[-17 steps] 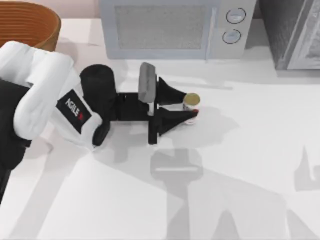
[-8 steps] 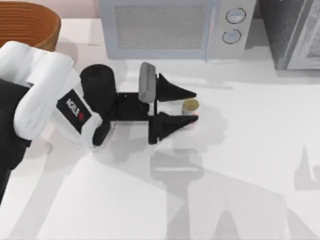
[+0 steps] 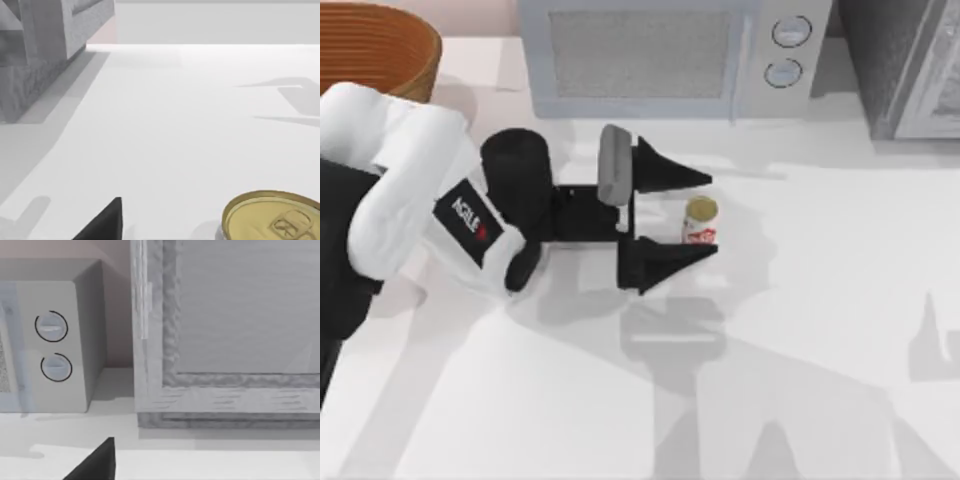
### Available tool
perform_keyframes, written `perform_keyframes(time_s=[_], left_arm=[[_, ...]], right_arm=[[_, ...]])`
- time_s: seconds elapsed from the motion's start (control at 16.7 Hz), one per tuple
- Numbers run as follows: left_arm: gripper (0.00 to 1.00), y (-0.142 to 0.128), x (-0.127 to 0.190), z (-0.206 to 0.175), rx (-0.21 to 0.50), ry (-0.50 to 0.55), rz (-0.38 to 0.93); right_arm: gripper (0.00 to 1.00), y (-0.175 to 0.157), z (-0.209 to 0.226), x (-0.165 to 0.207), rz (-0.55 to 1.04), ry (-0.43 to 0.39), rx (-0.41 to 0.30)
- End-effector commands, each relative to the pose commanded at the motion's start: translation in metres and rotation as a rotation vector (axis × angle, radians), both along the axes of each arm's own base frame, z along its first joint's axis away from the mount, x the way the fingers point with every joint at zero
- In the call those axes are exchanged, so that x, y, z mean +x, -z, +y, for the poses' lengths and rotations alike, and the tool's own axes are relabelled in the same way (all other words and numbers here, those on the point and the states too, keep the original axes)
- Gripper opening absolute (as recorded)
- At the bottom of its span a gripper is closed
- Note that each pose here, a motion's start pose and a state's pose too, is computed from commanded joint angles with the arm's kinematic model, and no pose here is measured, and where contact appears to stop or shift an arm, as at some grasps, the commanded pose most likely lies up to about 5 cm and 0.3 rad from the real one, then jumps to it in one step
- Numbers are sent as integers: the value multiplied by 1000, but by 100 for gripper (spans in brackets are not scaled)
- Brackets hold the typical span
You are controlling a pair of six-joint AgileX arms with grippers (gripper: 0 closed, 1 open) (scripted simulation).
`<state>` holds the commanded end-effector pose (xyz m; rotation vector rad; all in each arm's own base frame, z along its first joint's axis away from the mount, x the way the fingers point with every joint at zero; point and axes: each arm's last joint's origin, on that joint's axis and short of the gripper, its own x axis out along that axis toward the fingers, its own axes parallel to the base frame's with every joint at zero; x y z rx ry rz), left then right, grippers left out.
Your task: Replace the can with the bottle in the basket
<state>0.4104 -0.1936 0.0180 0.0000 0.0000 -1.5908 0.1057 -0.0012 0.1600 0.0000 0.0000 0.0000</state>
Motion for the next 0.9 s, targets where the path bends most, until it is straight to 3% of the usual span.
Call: perform_keyframes(time_s=[0.24,0.42,0.66,0.9], left_arm=[[100,-2,1,4,3,-17,11],[100,-20,1,23,24,-125,72],[100,-80,-9,64,55,-366,132],[100,-166,-55,112,65,-656,115]], right_arm=[[100,0,0,0,0,0,0],[100,0,0,0,0,0,0],[100,0,0,0,0,0,0],[100,0,0,0,0,0,0]])
